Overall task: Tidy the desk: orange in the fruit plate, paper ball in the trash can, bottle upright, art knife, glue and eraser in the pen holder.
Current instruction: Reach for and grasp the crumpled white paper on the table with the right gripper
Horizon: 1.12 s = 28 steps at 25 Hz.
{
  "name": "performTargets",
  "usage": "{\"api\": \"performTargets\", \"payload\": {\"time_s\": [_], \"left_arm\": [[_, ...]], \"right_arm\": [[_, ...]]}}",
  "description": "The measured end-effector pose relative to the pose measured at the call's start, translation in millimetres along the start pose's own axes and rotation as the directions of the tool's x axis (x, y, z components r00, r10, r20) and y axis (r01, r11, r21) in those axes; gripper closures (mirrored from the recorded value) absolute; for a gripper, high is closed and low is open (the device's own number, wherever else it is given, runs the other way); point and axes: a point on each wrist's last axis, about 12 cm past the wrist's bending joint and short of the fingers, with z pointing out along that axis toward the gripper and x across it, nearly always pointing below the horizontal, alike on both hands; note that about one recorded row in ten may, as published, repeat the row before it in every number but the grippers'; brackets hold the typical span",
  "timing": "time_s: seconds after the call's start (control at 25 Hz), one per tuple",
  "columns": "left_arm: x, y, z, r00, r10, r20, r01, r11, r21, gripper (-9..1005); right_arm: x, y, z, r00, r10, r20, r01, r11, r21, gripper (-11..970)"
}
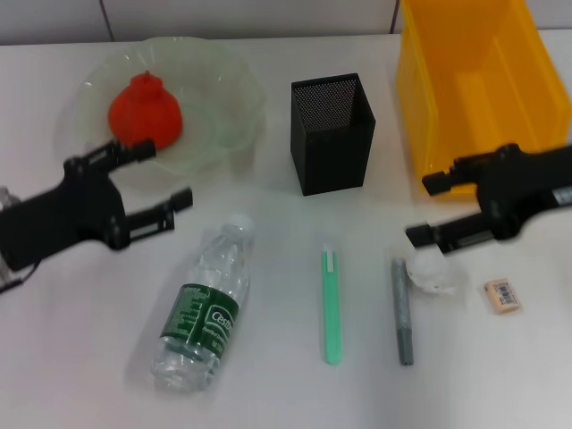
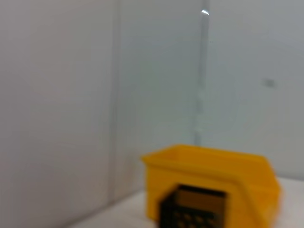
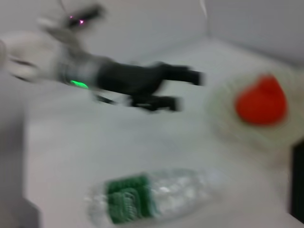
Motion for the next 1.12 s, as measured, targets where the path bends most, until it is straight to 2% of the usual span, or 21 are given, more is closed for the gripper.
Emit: {"api": "performTargets", "payload": {"time_s": [0.16, 0.28, 0.52, 0.88, 1.12], "left_arm": [[12.3, -14.6, -11.0, 1.0, 0.018, 0.005, -0.018, 1.0, 0.0, 223], [17.2, -18.0, -13.3, 1.0, 0.007, 0.019, -0.006, 1.0, -0.021, 174], [17.0, -16.8, -11.7, 1.0, 0.005, 0.023, -0.004, 1.0, -0.028, 161], [17.7, -16.3, -10.6, 1.0, 0.003, 0.019, -0.003, 0.999, -0.033, 163], [18.4, -16.8, -11.3, 1.0, 0.001, 0.018, -0.001, 0.999, -0.035, 164]], "right_arm": [[-42.1, -1.6, 16.6, 0.975, 0.092, -0.202, -0.074, 0.993, 0.093, 144], [-51.1, -4.2, 31.6, 0.936, 0.125, -0.33, -0.077, 0.985, 0.153, 144], [-54.2, 1.6, 55.5, 0.871, 0.14, -0.47, -0.044, 0.977, 0.209, 146], [-38.7, -6.4, 75.6, 0.817, 0.166, -0.552, -0.031, 0.969, 0.246, 148], [-30.2, -9.2, 90.2, 0.8, 0.162, -0.577, -0.02, 0.969, 0.245, 149]]}}
